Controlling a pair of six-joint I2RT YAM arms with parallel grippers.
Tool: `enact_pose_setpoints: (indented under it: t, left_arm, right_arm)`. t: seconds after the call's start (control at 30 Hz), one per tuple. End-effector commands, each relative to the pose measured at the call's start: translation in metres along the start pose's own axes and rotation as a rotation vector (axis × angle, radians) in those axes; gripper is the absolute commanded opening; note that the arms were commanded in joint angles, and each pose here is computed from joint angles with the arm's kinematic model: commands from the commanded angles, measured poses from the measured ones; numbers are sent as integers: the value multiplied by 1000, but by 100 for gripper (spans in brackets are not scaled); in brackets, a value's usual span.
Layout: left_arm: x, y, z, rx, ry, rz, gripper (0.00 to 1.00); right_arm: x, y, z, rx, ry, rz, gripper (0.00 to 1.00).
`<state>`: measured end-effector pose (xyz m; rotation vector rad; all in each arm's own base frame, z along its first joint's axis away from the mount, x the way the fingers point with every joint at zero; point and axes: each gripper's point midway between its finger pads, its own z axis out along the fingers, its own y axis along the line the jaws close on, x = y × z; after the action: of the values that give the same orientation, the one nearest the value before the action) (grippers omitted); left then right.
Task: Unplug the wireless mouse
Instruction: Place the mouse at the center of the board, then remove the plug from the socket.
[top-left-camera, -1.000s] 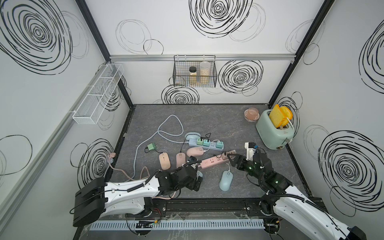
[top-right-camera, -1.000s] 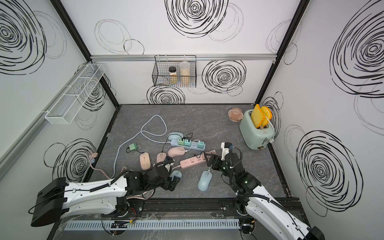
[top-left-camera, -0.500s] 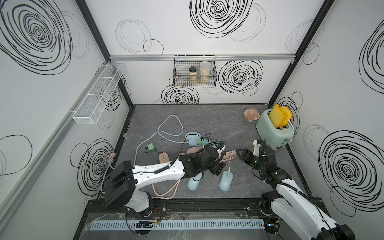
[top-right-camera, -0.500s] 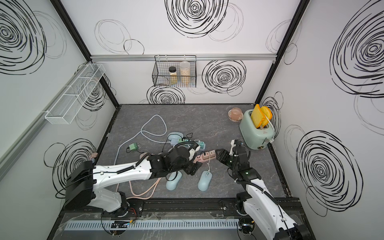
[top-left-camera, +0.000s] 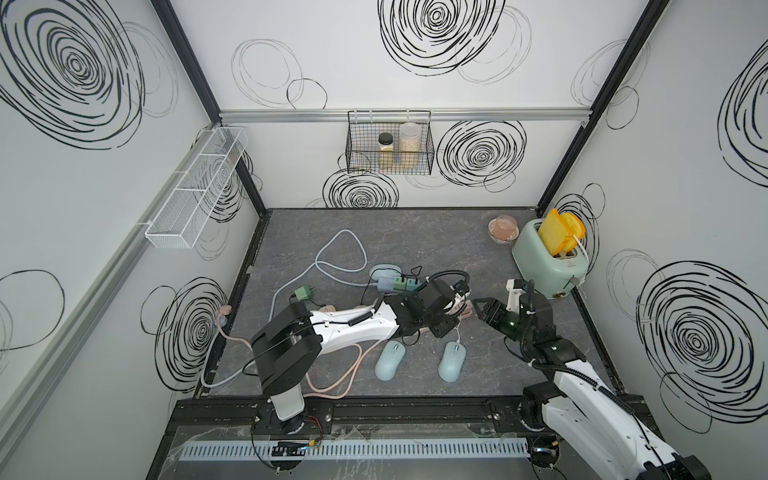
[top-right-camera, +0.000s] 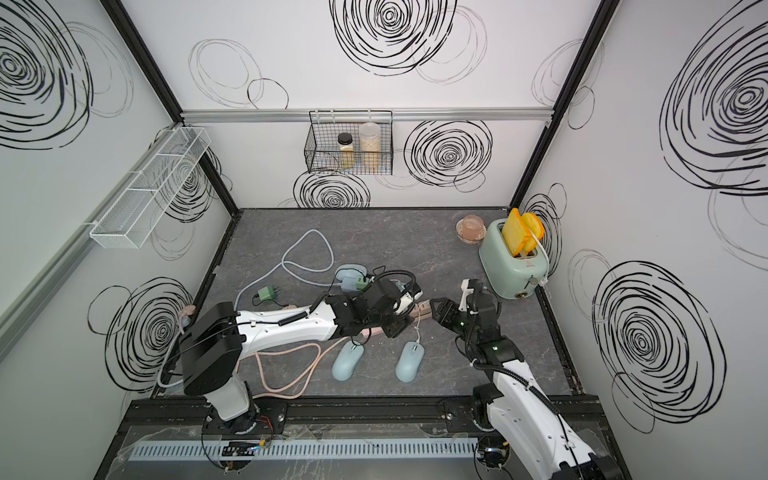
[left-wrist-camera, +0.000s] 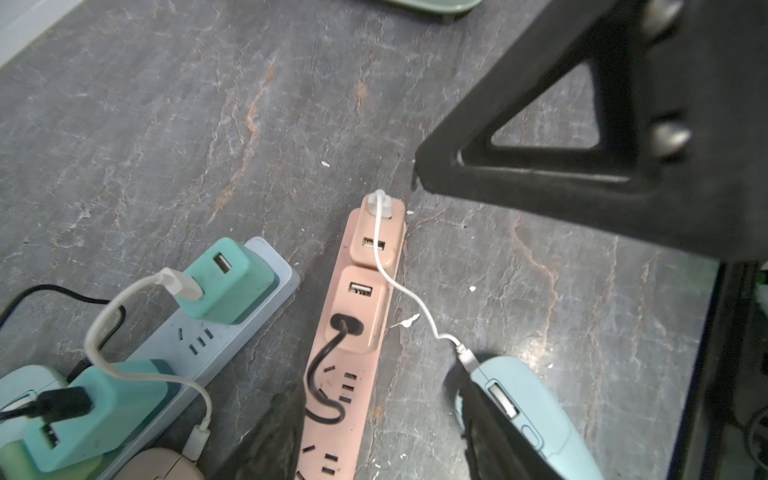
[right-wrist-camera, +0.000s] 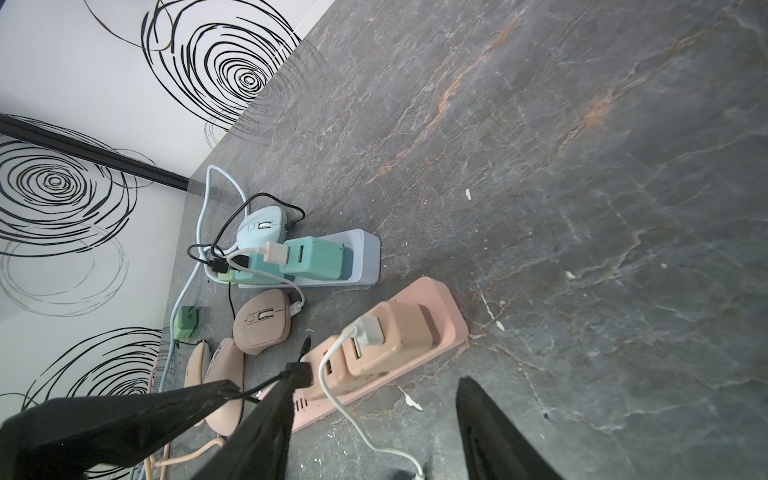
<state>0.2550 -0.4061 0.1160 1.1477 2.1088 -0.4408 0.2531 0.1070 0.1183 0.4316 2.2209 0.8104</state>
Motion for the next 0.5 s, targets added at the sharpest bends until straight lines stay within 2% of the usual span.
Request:
enact_pose_setpoints:
  t: [0.0,0.2,0.47]
  left_arm:
    - [-10,5,6,-9,-5,65,62]
    - [-3,6,22,-14,23,101,57]
    - [1,8,37,-25,46,134,56]
  right_arm:
    - [4,-3,-1,2,9,-3,65]
    - [8,-5,0,-2,16,1,63]
    - [13,-11,1,7,24,5,62]
